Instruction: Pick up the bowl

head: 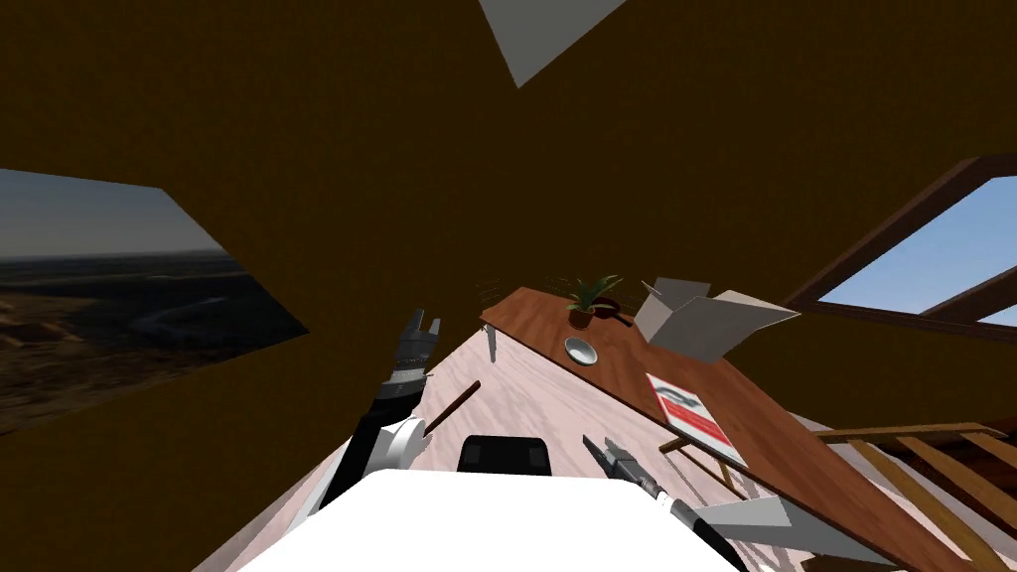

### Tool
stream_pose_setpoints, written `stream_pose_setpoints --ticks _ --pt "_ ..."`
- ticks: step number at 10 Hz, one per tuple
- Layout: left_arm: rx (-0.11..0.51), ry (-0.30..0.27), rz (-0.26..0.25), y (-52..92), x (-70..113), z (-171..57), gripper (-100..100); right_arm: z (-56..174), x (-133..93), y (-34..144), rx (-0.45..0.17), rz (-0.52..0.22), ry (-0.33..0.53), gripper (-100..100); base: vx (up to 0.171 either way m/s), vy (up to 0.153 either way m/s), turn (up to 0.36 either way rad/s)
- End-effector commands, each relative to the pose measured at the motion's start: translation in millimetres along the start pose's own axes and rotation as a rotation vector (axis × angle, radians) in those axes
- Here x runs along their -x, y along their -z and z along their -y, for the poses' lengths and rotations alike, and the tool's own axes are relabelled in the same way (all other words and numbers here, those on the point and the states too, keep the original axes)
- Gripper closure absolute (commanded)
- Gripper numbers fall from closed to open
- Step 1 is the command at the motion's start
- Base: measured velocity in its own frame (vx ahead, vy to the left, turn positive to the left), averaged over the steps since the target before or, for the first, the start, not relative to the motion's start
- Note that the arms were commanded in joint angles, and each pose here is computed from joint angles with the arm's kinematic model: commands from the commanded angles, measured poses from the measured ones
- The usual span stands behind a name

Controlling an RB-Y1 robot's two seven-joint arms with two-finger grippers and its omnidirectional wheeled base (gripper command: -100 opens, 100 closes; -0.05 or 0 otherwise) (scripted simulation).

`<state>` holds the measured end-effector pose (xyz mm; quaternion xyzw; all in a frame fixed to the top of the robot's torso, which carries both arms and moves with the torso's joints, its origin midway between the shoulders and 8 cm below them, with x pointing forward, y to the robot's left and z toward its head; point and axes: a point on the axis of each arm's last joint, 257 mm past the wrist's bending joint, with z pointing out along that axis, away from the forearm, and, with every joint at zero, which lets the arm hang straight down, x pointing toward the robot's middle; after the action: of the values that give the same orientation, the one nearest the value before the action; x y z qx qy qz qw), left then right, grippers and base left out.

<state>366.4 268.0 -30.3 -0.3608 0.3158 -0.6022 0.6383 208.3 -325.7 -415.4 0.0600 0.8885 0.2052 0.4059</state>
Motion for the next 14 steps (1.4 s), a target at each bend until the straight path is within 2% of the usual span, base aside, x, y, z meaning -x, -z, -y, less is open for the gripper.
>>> stream_pose_setpoints --ticks 1,2,3,4,5,6,7,8,10,11,12,13,14 --pt "0.0 0.0 0.0 0.0 0.0 0 0 31 -20 15.1 -0.052 -0.073 0.063 -100 0.063 0.078 0.12" --pt "0.0 0.0 0.0 0.0 0.0 0 0 36 -19 18.1 -0.056 -0.084 0.08 -100 0.054 0.062 0.107" --pt "0.0 0.0 0.0 0.0 0.0 0 0 57 -35 30.6 -0.098 -0.139 0.126 -100 0.064 0.058 0.176" --pt "0.0 0.0 0.0 0.0 0.0 0 0 61 -33 33.4 -0.1 -0.149 0.143 -100 0.064 0.043 0.102" --pt "0.0 0.0 0.0 0.0 0.0 0 0 84 -45 48.5 -0.14 -0.206 0.197 -100 0.067 0.057 0.181" --pt "0.0 0.0 0.0 0.0 0.0 0 0 86 -44 50.2 -0.141 -0.212 0.206 -100 0.057 0.042 0.082" --pt "0.0 0.0 0.0 0.0 0.0 0 0 110 -52 67.8 -0.18 -0.272 0.268 -100 0.082 0.046 0.202" --pt "0.0 0.0 0.0 0.0 0.0 0 0 111 -52 68.0 -0.18 -0.273 0.269 -100 0.077 0.039 0.073" --pt "0.0 0.0 0.0 0.0 0.0 0 0 155 -62 103.2 -0.252 -0.381 0.379 -100 0.106 0.062 0.207" --pt "0.0 0.0 0.0 0.0 0.0 0 0 158 -59 105.2 -0.253 -0.387 0.391 -100 0.101 0.044 0.074" --pt "0.0 0.0 0.0 0.0 0.0 0 0 177 -61 122.7 -0.285 -0.437 0.443 -100 0.087 0.041 0.14" --pt "0.0 0.0 0.0 0.0 0.0 0 0 179 -60 123.6 -0.286 -0.439 0.448 -100 0.068 0.035 0.074" --pt "0.0 0.0 0.0 0.0 0.0 0 0 197 -59 140.6 -0.315 -0.486 0.497 -100 0.077 0.056 0.147"
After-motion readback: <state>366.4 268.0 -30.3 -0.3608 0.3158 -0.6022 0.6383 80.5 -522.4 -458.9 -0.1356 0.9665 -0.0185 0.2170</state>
